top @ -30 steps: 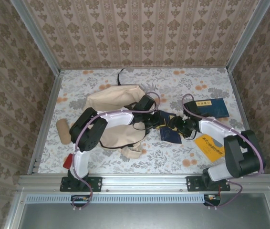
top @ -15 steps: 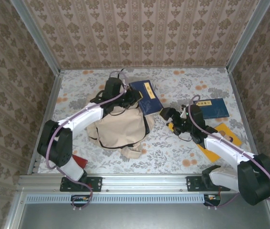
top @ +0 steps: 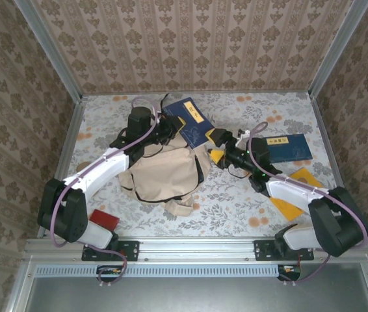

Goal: Pack the student bag

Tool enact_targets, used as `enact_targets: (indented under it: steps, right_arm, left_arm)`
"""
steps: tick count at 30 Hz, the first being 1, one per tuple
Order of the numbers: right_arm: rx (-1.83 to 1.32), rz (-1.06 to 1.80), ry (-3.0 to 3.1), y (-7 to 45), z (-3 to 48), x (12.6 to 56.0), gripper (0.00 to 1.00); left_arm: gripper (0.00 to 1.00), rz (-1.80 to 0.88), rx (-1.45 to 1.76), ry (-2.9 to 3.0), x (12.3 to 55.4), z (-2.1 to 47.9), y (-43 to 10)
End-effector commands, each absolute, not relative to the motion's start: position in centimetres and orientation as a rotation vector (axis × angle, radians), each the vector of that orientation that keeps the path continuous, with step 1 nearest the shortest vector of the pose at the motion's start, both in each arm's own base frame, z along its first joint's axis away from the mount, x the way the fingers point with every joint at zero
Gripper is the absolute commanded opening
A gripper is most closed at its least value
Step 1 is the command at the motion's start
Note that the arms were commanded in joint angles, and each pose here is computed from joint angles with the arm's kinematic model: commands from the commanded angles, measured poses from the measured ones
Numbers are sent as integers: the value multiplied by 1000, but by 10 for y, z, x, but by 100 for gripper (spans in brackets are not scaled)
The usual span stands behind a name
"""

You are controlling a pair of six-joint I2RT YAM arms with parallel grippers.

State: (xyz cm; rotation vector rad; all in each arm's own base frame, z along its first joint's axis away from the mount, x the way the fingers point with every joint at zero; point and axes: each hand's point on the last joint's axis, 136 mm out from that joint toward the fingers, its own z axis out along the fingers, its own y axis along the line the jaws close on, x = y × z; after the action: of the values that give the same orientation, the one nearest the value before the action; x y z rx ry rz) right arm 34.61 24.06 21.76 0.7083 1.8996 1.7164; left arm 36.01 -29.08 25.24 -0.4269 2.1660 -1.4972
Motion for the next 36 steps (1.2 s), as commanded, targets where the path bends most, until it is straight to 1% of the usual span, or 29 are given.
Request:
enact_targets:
  steps: [1,8,15,21,23,25,27,29,30,32,36]
  right_arm:
    - [684,1841,1749,251,252,359,93]
    - [771,1903,1687,252,241,371,84]
    - [824,1872,1683,246,231,372,68]
    - [818,1844,1718,246,228,371,35]
    - [831,1818,1739,244,223,371,26]
    - [839,1773,1767,241,219,370,21]
    - [832,1713,1808,238,215,368,17]
    - [807,1614,1875,231,210,364,14]
    - [787,1568,1896,227,212,361,14]
    - [766,1446,1948,215,209,355,13]
    - [722,1224,2020,181,209,341,13]
  left_arm:
    - [0,-1601,-435,2067,364,276,-294]
    - [0,-1635,-475,2074,366,268,-298]
    - [0,-1626,-491,2089,367,262,-297]
    - [0,-1611,-513,2117,365,253,-295]
    - [1,-1602,-517,2132,364,250,-294]
    - [8,-1582,-515,2151,362,246,-292]
    - [20,-1542,-521,2182,360,239,-287]
    - [37,-1475,-516,2229,356,230,-280]
    - [43,-1427,-500,2267,353,224,-276]
    - [51,-1311,-456,2349,346,212,-268]
    - [62,-1062,-318,2524,328,186,-250]
